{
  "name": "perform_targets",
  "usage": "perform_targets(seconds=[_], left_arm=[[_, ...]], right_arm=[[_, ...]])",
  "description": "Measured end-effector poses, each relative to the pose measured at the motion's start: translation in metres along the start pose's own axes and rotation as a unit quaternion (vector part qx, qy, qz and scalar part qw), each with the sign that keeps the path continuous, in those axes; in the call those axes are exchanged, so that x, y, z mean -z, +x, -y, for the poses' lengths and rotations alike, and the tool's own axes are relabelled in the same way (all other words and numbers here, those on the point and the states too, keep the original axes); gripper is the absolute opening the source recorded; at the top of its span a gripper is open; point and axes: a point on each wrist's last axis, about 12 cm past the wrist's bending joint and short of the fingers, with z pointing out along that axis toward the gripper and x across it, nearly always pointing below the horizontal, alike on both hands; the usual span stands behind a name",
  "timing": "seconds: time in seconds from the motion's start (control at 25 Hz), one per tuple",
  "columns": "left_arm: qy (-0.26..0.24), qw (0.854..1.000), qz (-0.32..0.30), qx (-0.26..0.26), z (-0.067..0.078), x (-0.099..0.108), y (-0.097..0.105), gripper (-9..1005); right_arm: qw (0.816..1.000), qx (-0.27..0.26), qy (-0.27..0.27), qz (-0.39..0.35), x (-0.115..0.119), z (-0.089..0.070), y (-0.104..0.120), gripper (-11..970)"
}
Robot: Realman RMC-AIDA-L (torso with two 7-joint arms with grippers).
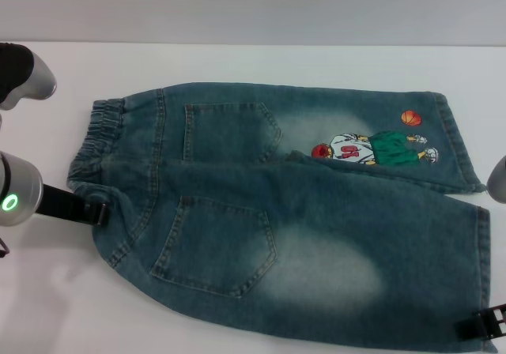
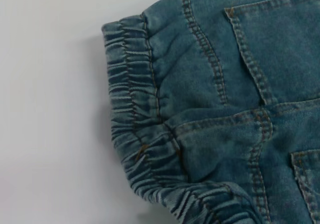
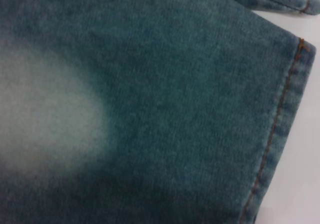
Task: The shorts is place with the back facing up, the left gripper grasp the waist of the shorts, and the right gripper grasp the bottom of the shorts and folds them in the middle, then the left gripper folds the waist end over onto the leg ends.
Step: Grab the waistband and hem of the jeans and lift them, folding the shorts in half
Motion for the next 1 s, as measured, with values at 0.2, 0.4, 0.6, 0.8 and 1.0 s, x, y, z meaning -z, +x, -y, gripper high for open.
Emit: perform_targets(seconds=[0.2, 0.4, 0.6, 0.8, 1.0], left_arm=[[0.001, 1.0, 0.0, 0.0, 0.0004, 0.0001, -0.0004, 211], [0.001, 1.0, -0.001, -0.001, 0.0008, -0.0004, -0.0001, 210], [0.002, 1.0, -0.002, -0.003, 0.002, -0.0009, 0.0003, 211], [0.003, 1.0, -0.001, -0.005, 0.0031, -0.001, -0.0001, 211], [0.003, 1.0, 0.0, -0.006, 0.0034, -0.001, -0.0005, 210]], right_arm=[[1.0, 0.002, -0.001, -0.001, -0.0004, -0.0012, 0.0001, 682], [1.0, 0.003, -0.002, -0.001, -0.0007, -0.0019, 0.0003, 682], [1.0, 0.004, -0.002, -0.002, -0.0009, -0.0025, 0.0005, 681], [1.0, 0.003, -0.001, -0.01, -0.003, -0.0019, 0.0021, 681], [1.0, 0.001, 0.001, -0.018, -0.0067, -0.0003, 0.0035, 681]])
